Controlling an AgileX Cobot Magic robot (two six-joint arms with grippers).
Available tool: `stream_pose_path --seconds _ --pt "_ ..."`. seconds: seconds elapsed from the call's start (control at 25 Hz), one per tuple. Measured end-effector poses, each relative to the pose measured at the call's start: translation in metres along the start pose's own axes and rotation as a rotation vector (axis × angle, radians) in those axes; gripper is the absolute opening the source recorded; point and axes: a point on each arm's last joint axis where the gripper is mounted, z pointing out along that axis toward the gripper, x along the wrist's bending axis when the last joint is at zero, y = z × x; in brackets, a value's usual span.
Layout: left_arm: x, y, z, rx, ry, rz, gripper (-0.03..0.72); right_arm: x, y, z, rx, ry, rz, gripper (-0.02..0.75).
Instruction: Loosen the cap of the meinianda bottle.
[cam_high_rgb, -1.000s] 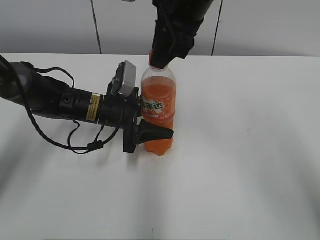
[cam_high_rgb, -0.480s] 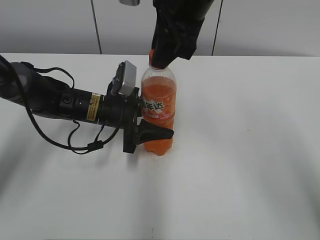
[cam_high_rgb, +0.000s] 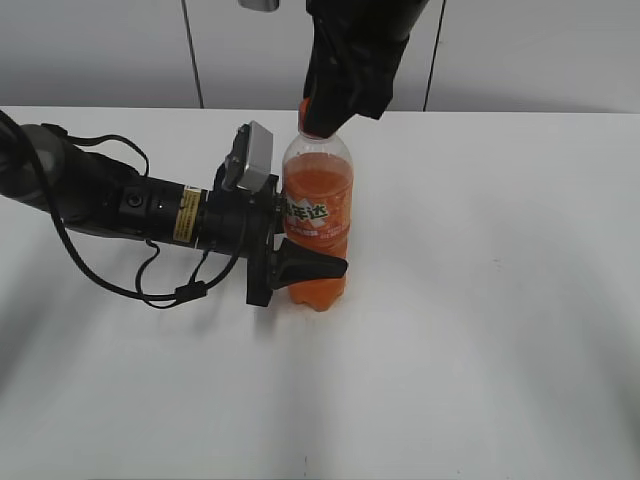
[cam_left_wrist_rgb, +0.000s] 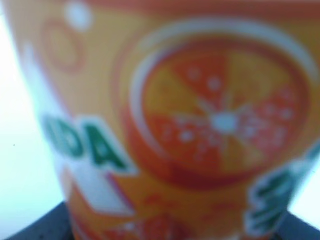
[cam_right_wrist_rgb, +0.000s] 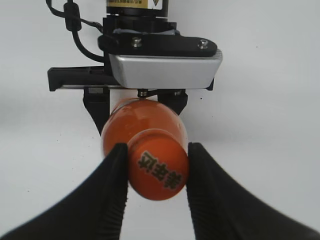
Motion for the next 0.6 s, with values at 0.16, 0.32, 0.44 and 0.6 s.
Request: stream_pose_path --seconds 0.16,0.32,0.44,0.6 --pt "0.0000 0.0000 0.0000 0.000 0.000 0.000 0.401 0.0000 0.0000 0.0000 0.000 0.000 0.004 0.272" --pt "0.0000 0.0000 0.0000 0.000 0.000 0.000 0.401 0.0000 0.0000 0.0000 0.000 0.000 0.010 0.273" --pt "0.0000 0.0000 0.0000 0.000 0.000 0.000 0.401 0.0000 0.0000 0.0000 0.000 0.000 0.015 0.282" --pt "0.0000 0.0000 0.0000 0.000 0.000 -0.001 0.401 0.0002 0.0002 -0.0010 -0.001 -0.002 0.020 0.296"
